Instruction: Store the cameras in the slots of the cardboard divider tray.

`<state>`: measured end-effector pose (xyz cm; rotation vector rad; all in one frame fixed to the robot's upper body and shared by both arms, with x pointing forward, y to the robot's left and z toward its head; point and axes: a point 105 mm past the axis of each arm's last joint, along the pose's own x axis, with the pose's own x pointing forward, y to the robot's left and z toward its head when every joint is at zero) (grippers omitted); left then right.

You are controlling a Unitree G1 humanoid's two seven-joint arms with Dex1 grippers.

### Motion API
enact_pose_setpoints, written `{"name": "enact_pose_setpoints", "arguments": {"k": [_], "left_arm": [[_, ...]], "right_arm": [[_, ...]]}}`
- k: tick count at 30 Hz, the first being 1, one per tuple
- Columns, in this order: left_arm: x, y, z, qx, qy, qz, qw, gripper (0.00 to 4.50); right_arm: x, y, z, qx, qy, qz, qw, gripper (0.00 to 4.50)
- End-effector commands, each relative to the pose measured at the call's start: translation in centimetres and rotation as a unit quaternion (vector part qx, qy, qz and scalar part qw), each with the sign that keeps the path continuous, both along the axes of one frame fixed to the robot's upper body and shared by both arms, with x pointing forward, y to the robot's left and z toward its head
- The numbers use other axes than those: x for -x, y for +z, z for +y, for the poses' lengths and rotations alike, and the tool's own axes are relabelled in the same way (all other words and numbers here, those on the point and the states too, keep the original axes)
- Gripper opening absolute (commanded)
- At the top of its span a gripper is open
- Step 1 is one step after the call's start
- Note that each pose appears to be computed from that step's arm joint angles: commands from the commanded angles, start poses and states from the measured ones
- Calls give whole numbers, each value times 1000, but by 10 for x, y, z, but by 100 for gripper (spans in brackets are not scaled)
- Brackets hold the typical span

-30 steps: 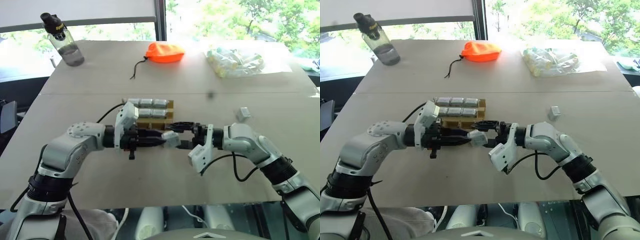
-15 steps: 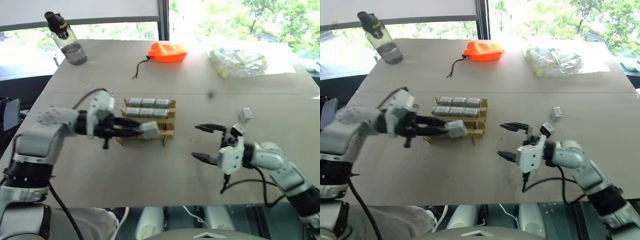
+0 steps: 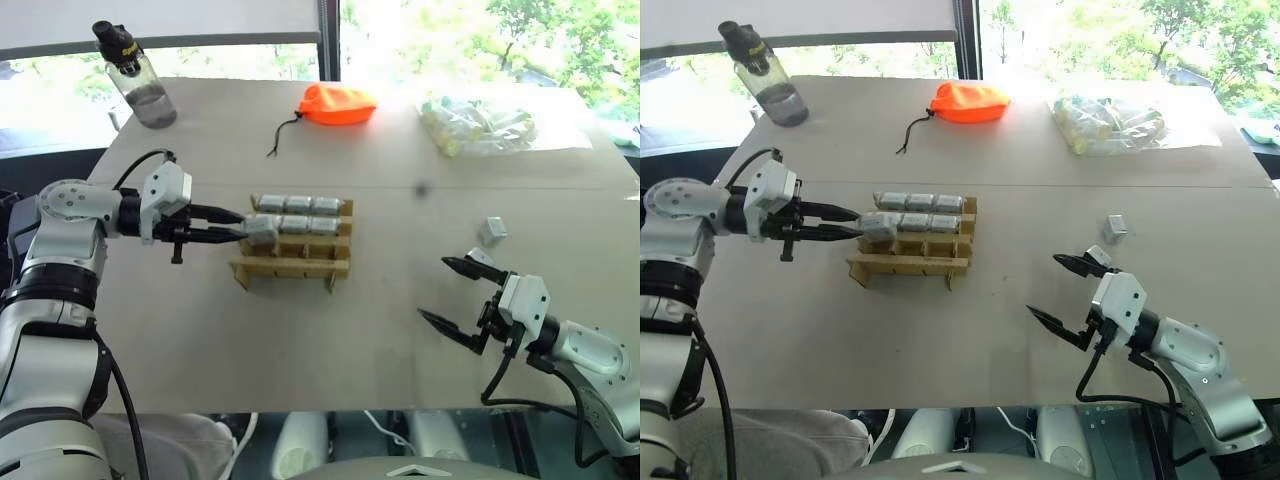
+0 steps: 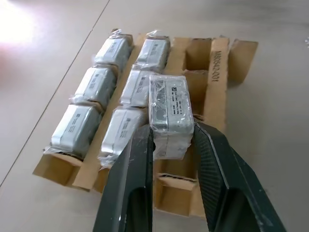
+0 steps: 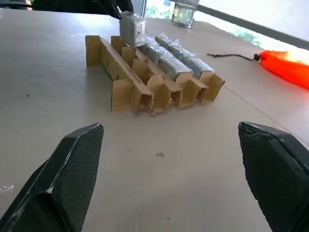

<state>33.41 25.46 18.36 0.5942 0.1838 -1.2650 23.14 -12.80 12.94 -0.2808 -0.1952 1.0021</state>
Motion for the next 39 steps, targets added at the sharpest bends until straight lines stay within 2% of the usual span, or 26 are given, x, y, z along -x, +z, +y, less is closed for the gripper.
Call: {"name": "enact_pose_setpoints", "arguments": {"k": [1, 7, 17, 27, 39], "left_arm": [[-3, 7, 6, -12, 3, -16, 1000, 68], [-2, -1, -2, -17, -17, 0, 1000, 68], [6, -8, 3, -41, -30, 17, 999, 68], [11, -21, 6, -83, -47, 26, 995, 68], [7, -26, 2, -82, -51, 24, 995, 68]], "right_arm": [[4, 10, -2, -6, -7, -18, 1000, 441], [10, 6, -6, -12, -13, -1, 1000, 441], [37, -5, -18, -42, 27, 62, 997, 441], [48, 0, -17, -77, 71, 61, 993, 441], [49, 2, -16, -87, 76, 54, 992, 441]]}}
